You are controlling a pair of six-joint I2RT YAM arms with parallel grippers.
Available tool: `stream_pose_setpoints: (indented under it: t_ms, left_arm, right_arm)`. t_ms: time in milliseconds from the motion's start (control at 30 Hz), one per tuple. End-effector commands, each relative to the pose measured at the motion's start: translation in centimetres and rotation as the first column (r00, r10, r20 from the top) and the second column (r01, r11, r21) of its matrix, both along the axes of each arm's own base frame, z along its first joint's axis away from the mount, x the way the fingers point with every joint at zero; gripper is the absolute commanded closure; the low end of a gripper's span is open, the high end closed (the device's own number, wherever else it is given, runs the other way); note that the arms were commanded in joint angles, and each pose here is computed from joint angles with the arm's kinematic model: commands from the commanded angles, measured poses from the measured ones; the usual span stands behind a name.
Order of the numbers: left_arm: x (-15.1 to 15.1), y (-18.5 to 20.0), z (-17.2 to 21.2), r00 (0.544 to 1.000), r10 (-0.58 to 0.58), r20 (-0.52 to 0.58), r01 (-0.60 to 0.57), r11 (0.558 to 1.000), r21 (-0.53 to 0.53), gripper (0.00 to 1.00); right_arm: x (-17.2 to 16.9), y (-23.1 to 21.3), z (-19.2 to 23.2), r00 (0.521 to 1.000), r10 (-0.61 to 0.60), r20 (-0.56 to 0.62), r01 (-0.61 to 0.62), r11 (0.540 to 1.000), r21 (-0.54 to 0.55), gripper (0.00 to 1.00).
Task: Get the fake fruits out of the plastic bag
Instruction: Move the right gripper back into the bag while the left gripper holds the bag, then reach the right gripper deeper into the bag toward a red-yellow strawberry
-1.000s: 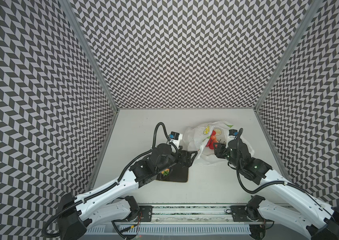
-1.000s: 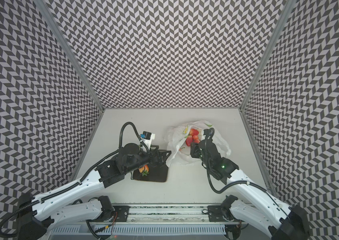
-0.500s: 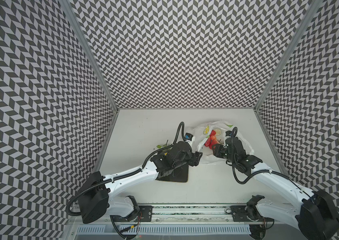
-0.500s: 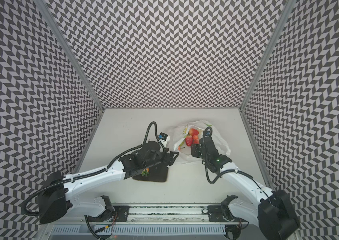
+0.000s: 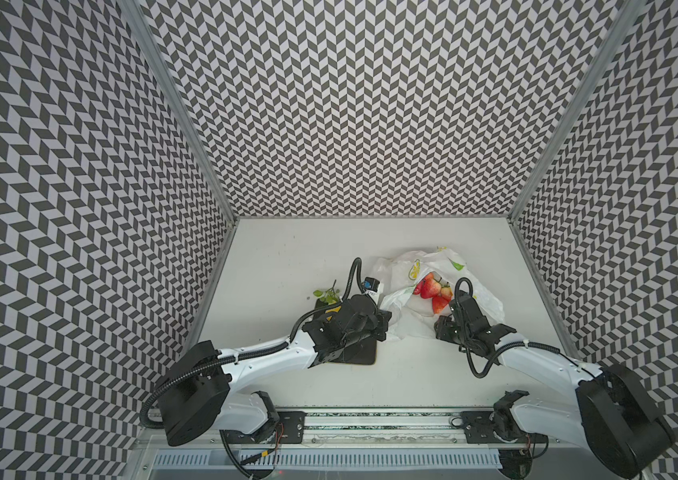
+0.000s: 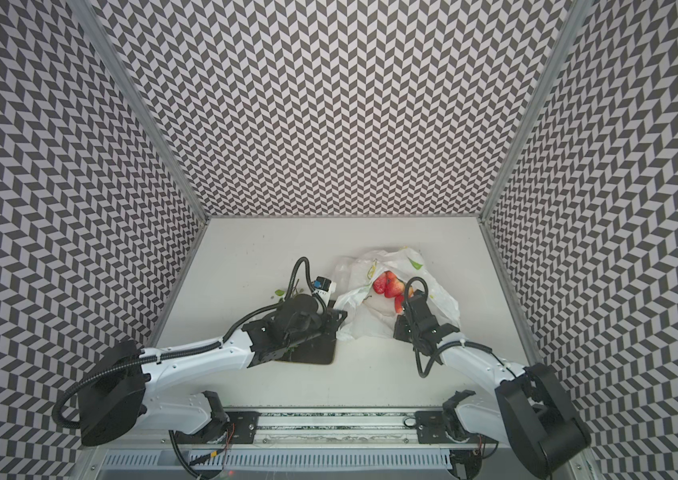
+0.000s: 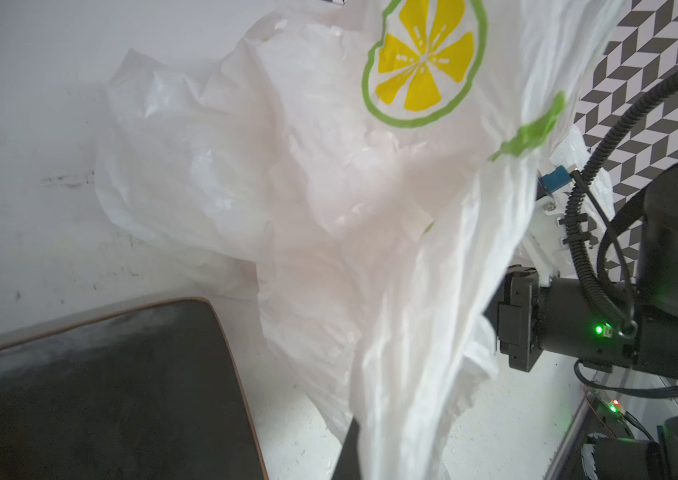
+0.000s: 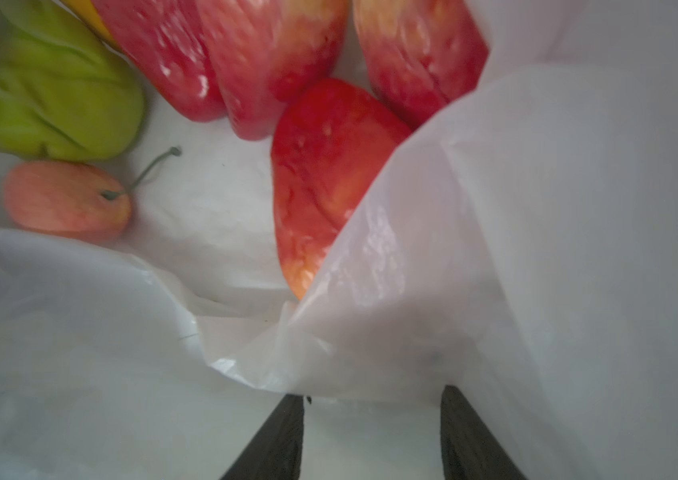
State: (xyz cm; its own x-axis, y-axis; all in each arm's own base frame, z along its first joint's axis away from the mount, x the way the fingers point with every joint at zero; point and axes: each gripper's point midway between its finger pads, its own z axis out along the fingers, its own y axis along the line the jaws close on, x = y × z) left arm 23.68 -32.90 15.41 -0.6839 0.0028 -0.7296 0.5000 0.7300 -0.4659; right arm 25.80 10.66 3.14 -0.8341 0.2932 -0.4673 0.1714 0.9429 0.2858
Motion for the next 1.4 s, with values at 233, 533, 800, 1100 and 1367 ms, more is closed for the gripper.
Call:
stream_pose_setpoints:
  t_ms: [233,533,800,1100,1367]
  left_arm:
    - [-0.4,-0.2,1.8,1.0,-0.006,0.019,0.008,0.995,-0.098,0.92]
    - [-0.4,-0.8,2.0,1.0,-0.016,0.013,0.017,0.993,-0.117,0.91]
    - [-0.4,-1.1,2.5,1.0,-0.019,0.014,0.021,0.992,-0.128,0.91]
    - [-0.4,-1.4,2.7,1.0,-0.024,0.018,0.026,0.992,-0.125,0.91]
    - [-0.2,-1.9,2.2,0.999,-0.034,0.008,0.035,0.994,-0.101,0.92]
  right_arm:
    - [4.8,1.7,10.4,0.963,0.032,0.267,-0.046,0.998,0.047,0.43]
    - [8.5,3.2,10.6,0.954,-0.088,0.287,0.047,0.988,0.148,0.4]
    - [11.3,0.9,7.5,0.935,-0.257,0.245,0.256,0.966,0.036,0.4]
    - [13.6,1.3,5.9,0.942,-0.223,0.252,0.243,0.969,-0.049,0.38]
    - [15.2,1.9,3.7,0.951,-0.213,0.223,0.237,0.968,-0.088,0.38]
